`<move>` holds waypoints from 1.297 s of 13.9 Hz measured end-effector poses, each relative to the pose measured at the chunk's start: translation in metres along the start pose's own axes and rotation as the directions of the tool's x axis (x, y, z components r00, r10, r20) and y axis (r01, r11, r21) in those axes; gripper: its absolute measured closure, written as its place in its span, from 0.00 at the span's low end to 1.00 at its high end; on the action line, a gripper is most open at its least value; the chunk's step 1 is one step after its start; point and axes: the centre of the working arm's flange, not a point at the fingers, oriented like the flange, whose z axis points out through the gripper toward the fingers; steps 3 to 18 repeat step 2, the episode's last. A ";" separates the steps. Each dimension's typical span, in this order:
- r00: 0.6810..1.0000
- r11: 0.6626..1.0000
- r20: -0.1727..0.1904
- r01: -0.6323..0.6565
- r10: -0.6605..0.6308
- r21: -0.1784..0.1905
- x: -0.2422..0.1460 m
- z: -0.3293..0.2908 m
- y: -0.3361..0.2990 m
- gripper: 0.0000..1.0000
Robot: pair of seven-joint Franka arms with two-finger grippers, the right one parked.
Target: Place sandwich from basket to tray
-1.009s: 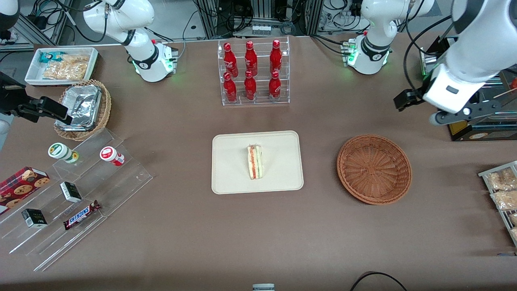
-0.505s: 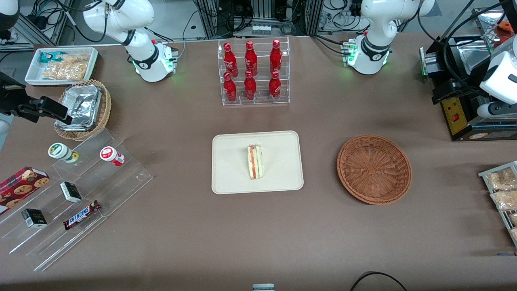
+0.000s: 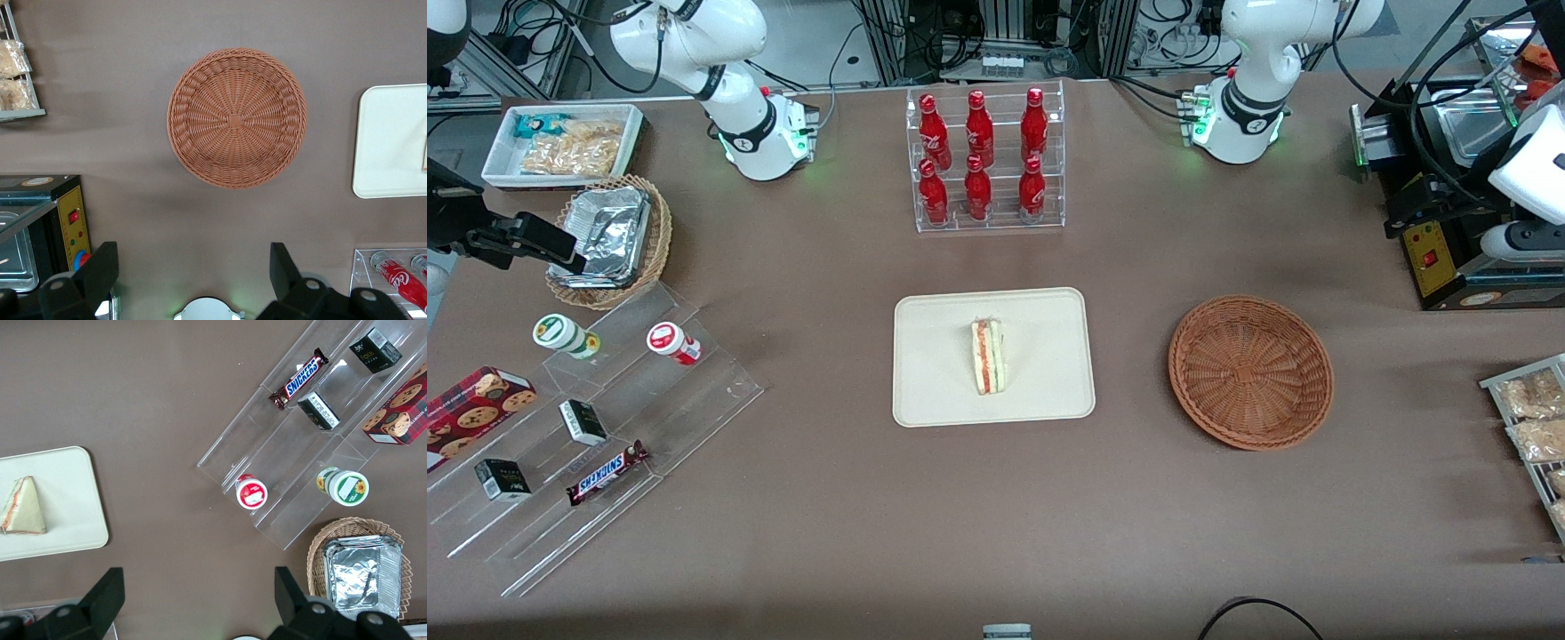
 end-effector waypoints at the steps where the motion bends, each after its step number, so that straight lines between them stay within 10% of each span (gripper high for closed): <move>1: 1.000 1.000 0.000 -0.002 0.002 0.006 0.001 0.000 -0.001 0.00; 18: 1.000 1.000 -0.001 -0.001 0.001 0.018 0.001 0.001 -0.002 0.00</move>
